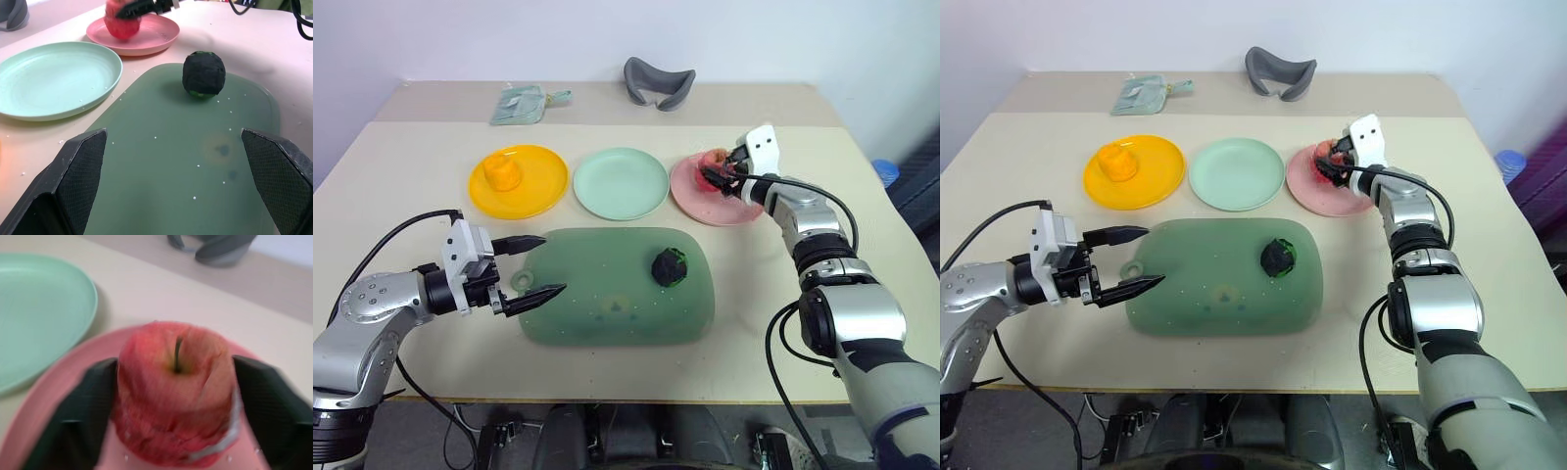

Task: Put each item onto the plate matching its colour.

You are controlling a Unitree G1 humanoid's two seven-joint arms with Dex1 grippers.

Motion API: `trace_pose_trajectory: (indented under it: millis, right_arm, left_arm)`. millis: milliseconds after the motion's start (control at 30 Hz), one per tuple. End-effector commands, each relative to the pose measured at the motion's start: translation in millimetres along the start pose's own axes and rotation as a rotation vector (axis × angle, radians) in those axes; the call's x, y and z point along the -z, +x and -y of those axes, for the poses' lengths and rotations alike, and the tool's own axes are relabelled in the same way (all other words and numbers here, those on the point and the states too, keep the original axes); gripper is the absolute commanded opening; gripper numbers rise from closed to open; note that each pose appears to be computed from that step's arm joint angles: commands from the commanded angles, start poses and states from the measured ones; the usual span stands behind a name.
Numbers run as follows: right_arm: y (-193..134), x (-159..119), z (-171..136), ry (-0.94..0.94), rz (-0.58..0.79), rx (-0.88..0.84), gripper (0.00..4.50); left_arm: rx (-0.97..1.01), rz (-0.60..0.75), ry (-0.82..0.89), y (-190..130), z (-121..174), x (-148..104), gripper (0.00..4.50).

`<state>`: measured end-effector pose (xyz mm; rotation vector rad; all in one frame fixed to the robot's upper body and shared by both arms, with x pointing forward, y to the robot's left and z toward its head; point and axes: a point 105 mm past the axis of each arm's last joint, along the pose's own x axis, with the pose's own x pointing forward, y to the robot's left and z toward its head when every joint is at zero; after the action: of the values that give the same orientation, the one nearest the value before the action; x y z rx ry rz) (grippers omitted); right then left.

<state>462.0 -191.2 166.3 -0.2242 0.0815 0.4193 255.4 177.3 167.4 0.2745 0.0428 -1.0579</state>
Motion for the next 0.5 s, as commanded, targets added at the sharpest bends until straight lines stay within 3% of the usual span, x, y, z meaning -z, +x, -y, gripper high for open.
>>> trace_pose_trajectory:
  millis: [33, 167, 267, 500]
  right_arm:
    - [-3, -39, 11, -0.046, 0.120, 0.019, 4.46]
    - [-14, -52, 12, -0.098, 0.188, -0.038, 4.46]
    - [-36, -61, -1, -0.140, 0.260, -0.176, 4.46]
    - [-97, -32, -67, -0.083, 0.216, -0.514, 4.46]
  left_arm:
    - [-0.001, 0.021, 0.033, -3, 1, -6, 4.50]
    - [0.023, 0.012, 0.019, -3, 6, -2, 4.50]
    - [0.034, 0.013, 0.018, -1, 8, -1, 4.50]
    - [0.062, 0.001, 0.022, 2, 8, 1, 4.50]
